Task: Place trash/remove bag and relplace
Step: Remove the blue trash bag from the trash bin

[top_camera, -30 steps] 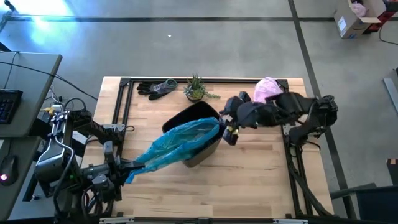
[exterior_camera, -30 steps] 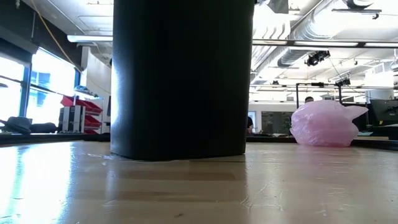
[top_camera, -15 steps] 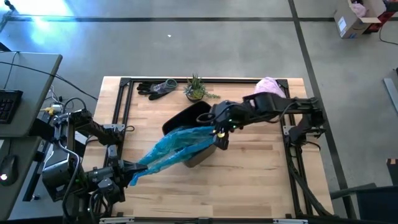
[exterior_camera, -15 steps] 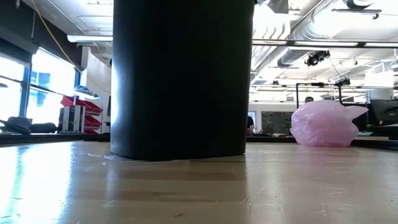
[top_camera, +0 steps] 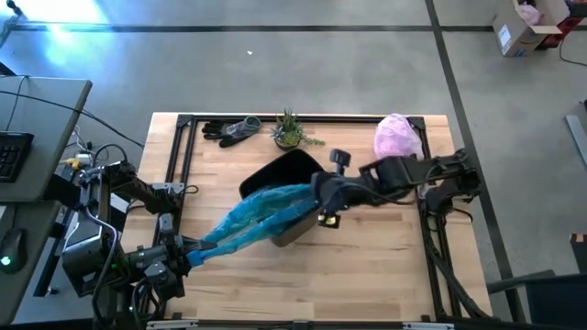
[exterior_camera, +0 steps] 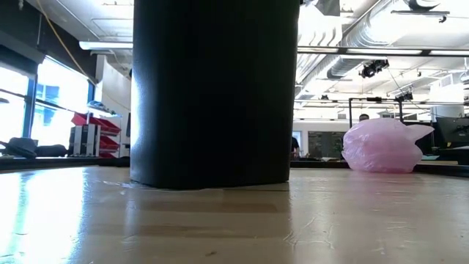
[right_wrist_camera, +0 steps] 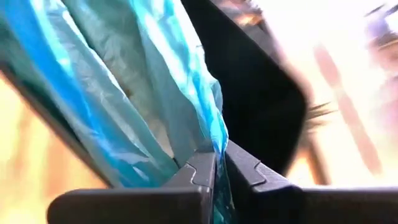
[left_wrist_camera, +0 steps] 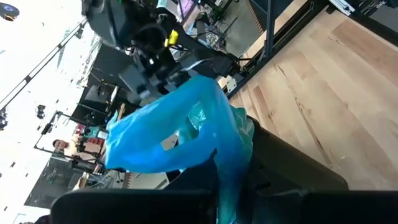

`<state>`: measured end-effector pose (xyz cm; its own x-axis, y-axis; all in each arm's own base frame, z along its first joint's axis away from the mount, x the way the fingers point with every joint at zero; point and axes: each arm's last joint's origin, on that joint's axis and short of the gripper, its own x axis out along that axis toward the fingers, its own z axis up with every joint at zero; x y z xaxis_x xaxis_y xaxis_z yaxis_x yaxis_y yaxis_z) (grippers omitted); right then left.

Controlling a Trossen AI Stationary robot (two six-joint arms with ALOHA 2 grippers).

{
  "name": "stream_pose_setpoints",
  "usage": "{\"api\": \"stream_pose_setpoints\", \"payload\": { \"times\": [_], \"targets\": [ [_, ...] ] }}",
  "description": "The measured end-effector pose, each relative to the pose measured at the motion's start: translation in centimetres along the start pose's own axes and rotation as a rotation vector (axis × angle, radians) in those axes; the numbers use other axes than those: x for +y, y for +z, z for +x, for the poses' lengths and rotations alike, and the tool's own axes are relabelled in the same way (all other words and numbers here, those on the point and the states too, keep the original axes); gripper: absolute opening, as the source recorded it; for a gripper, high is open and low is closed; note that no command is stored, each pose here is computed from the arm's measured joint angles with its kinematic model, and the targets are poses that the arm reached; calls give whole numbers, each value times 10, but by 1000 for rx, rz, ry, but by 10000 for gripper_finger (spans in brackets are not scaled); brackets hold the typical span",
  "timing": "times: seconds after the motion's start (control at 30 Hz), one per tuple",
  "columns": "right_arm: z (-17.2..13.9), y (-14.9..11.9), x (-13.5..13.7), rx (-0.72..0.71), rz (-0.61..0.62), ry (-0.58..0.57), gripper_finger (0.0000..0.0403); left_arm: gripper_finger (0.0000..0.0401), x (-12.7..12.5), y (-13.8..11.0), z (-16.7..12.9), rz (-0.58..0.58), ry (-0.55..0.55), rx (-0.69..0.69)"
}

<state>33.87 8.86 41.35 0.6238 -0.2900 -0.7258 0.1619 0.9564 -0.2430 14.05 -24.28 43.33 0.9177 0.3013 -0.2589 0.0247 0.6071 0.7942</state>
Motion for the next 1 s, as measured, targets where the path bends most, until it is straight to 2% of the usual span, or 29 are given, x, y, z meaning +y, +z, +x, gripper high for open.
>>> {"api": "stream_pose_setpoints", "payload": {
  "times": [0.33,0.47,0.67,0.73,0.87,1.0],
  "targets": [
    [-47,6,27,-291,-135,-348,0,0,1,0,5,-5,4,15],
    [-62,8,38,-360,-181,-509,0,0,3,-1,10,-11,-3,35],
    [-87,12,57,-440,-206,-651,0,0,8,-2,28,-3,-20,100],
    [-95,13,64,-463,-209,-657,0,0,10,-3,35,-7,-10,123],
    [-111,7,81,-526,-177,-596,0,0,17,-6,52,-27,1,182],
    [-124,-5,98,-596,-112,-442,0,0,25,-10,69,-47,39,235]
  ]
}}
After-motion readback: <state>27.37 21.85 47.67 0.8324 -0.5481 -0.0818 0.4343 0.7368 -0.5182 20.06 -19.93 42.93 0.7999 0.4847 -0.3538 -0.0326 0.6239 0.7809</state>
